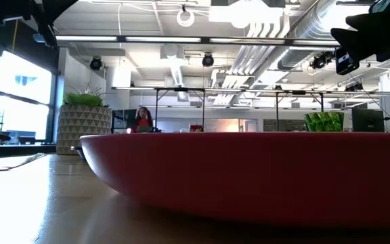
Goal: Pick and place plate/cup/fork/spoon on tray
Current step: Put the orange fork on the left on the blue tray
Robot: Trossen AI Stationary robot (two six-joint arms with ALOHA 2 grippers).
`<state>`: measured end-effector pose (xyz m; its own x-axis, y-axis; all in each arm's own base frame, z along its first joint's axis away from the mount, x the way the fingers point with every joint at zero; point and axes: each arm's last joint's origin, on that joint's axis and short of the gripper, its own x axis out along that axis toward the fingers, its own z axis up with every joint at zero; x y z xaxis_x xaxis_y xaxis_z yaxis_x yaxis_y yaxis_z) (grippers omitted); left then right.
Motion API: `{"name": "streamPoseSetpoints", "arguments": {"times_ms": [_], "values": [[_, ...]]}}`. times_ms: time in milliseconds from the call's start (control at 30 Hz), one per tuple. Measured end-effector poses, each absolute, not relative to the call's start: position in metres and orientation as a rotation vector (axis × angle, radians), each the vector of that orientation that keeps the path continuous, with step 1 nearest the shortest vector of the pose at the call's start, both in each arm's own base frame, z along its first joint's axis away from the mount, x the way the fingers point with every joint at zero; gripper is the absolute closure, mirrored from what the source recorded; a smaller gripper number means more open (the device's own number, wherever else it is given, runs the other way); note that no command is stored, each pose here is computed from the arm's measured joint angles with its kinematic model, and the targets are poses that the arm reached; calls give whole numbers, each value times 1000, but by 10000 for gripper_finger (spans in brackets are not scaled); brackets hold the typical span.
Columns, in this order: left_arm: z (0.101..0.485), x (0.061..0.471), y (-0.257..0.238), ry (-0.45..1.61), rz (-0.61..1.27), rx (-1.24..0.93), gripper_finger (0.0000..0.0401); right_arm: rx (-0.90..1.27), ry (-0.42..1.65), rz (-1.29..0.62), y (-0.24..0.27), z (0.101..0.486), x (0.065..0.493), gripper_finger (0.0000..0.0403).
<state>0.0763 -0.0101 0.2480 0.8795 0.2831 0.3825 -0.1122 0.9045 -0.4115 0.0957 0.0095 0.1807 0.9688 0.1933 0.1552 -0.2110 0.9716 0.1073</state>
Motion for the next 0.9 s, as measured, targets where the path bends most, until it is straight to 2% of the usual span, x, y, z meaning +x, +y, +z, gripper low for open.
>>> {"name": "streamPoseSetpoints", "arguments": {"times_ms": [567, 900], "values": [[323, 84, -9, 151, 452, -370, 304, 132, -149, 145, 8, 181, 96, 279], [337, 93, -18, 571, 484, -577, 304, 129, -149, 145, 8, 181, 96, 279]]}}
